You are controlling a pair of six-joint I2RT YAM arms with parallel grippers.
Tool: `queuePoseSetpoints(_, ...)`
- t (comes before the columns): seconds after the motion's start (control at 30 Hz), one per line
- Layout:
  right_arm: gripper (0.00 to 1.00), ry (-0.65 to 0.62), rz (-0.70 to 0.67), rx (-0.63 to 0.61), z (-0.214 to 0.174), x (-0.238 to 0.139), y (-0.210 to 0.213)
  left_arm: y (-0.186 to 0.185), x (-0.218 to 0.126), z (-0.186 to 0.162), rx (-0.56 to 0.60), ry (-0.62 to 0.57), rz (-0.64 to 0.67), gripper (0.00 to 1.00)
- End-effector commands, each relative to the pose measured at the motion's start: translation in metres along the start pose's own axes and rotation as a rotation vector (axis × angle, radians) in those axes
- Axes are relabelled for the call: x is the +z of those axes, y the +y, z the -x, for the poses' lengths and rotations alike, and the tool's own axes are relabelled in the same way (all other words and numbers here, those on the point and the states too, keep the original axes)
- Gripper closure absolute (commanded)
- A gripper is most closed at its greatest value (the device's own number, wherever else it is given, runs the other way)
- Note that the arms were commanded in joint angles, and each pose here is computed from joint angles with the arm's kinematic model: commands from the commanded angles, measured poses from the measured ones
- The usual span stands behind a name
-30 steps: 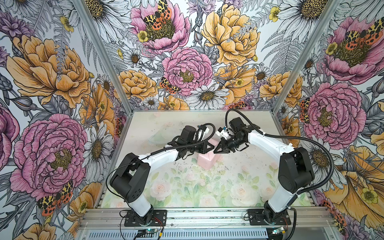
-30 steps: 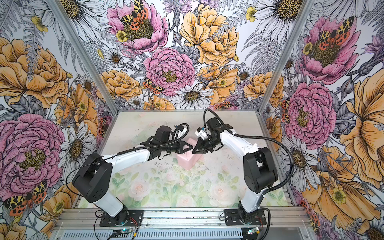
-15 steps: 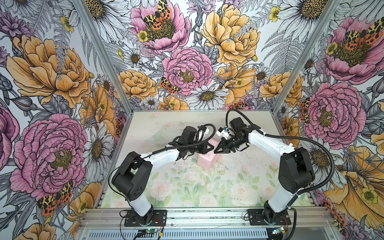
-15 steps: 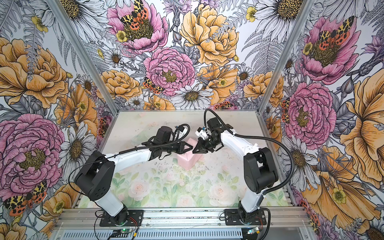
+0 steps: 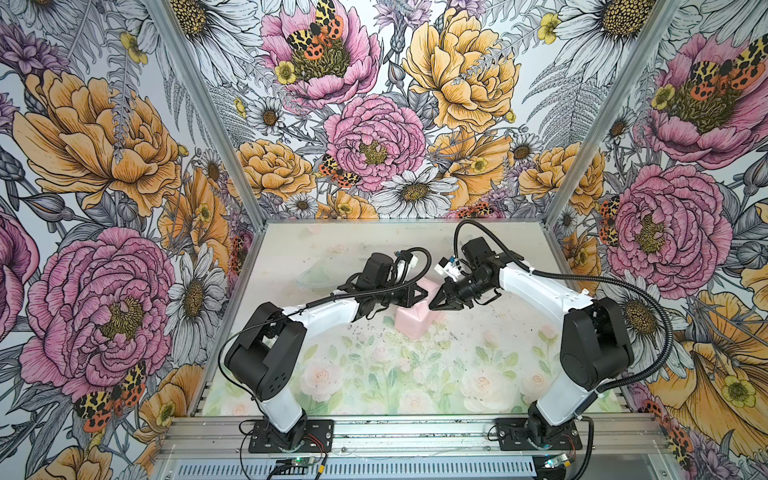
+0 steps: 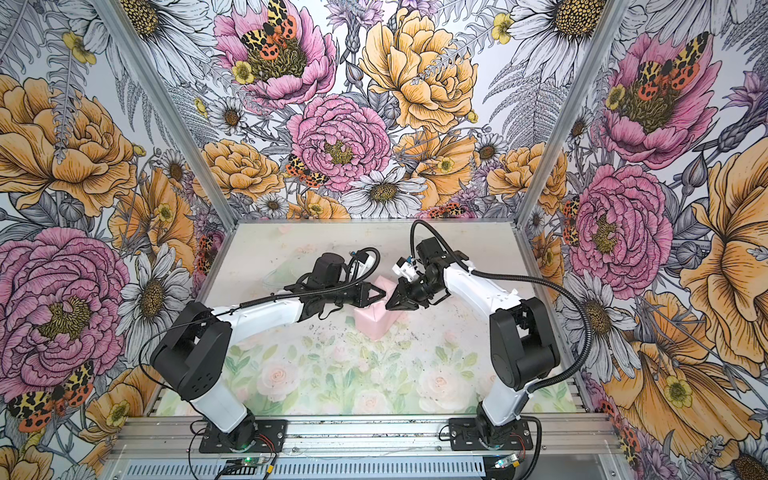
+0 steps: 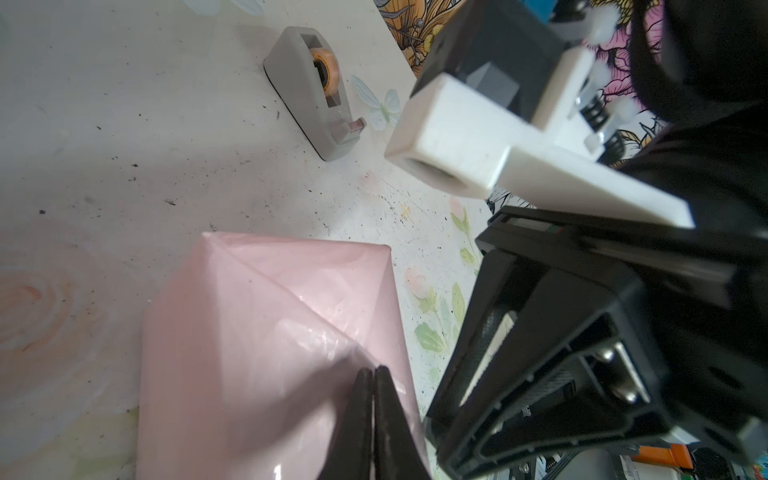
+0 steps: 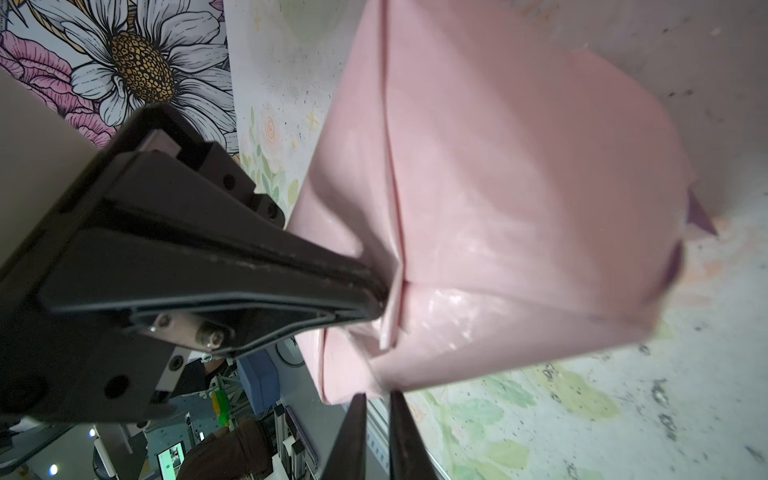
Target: Wrap the gift box in paper
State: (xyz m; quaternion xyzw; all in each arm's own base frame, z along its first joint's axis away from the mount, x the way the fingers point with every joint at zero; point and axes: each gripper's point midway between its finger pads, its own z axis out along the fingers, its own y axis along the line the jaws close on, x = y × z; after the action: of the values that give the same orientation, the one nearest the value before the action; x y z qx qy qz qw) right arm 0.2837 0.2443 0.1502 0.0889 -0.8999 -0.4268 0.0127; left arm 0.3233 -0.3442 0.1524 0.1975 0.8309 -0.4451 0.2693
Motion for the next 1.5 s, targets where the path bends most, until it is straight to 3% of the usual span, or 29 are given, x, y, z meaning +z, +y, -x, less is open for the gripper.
queuePoseSetpoints(0.0,0.88,-0.021,0.011,-0.007,-0.001,-0.006,0.005,0.028,0.004,-0.022,-0.017,0.047,0.087,0.93)
queuePoseSetpoints(0.13,1.00,-0.022,0.010,-0.004,0.000,-0.004,0.002,0.028,0.004,-0.024,-0.017,0.052,0.092,0.93)
queuePoseSetpoints(0.4,1.00,-0.020,-0.020,0.014,-0.005,-0.002,-0.008,0.030,0.003,-0.030,0.005,0.064,0.109,0.92)
queuePoseSetpoints(0.6,0.87,-0.071,-0.042,0.008,-0.004,-0.016,-0.008,0.025,0.003,-0.033,0.041,0.071,0.098,0.92)
queuePoseSetpoints(0.8,0.81,-0.137,-0.067,0.010,0.001,-0.036,-0.013,0.025,0.002,-0.036,0.069,0.079,0.105,0.92)
queuePoseSetpoints(1.13,0.81,-0.224,-0.107,-0.053,0.028,-0.053,-0.004,0.024,-0.002,-0.037,0.103,0.079,0.115,0.92)
queuePoseSetpoints(1.47,0.85,-0.252,-0.092,-0.118,0.053,-0.038,0.013,0.020,0.000,-0.037,0.126,0.079,0.111,0.92)
